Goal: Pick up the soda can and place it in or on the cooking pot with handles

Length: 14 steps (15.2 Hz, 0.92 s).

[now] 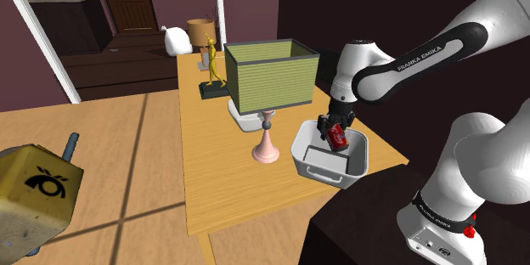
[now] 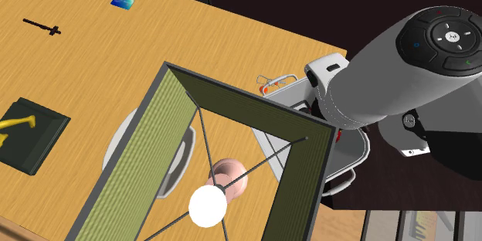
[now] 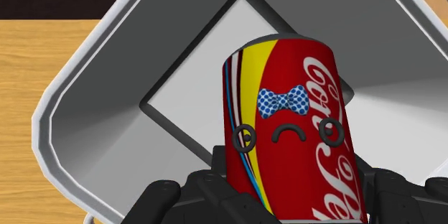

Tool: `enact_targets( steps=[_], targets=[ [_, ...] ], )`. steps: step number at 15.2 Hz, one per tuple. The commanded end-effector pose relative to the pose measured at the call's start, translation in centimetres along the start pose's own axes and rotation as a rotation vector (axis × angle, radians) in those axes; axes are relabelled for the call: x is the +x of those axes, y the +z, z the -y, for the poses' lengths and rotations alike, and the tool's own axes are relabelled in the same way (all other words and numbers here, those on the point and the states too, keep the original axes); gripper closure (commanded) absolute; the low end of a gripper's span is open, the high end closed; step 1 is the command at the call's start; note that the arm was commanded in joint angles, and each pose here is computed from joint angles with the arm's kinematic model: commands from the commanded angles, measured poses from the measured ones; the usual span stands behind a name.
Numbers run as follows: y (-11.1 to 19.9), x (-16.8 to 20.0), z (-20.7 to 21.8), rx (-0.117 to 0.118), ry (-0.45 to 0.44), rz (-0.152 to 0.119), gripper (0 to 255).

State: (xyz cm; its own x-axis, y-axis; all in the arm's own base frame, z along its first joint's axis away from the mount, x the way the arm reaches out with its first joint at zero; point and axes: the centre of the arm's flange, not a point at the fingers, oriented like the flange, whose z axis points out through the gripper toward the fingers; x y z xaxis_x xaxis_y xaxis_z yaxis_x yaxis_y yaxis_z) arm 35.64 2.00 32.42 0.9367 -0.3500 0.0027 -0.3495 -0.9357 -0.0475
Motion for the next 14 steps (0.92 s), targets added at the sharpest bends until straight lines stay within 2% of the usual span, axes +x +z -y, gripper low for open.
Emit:
enact_targets(
  steps=[1, 6, 10, 14],
  targets=[
    [0.0, 0.0, 0.0, 0.0, 0.0, 0.0, 0],
    [0.0, 0.0, 0.0, 0.0, 0.0, 0.0, 0],
    [-5.0, 0.0, 0.0, 0.0, 0.0, 0.0, 0],
    [-5.0, 0.0, 0.0, 0.0, 0.0, 0.0, 0]
  ],
)
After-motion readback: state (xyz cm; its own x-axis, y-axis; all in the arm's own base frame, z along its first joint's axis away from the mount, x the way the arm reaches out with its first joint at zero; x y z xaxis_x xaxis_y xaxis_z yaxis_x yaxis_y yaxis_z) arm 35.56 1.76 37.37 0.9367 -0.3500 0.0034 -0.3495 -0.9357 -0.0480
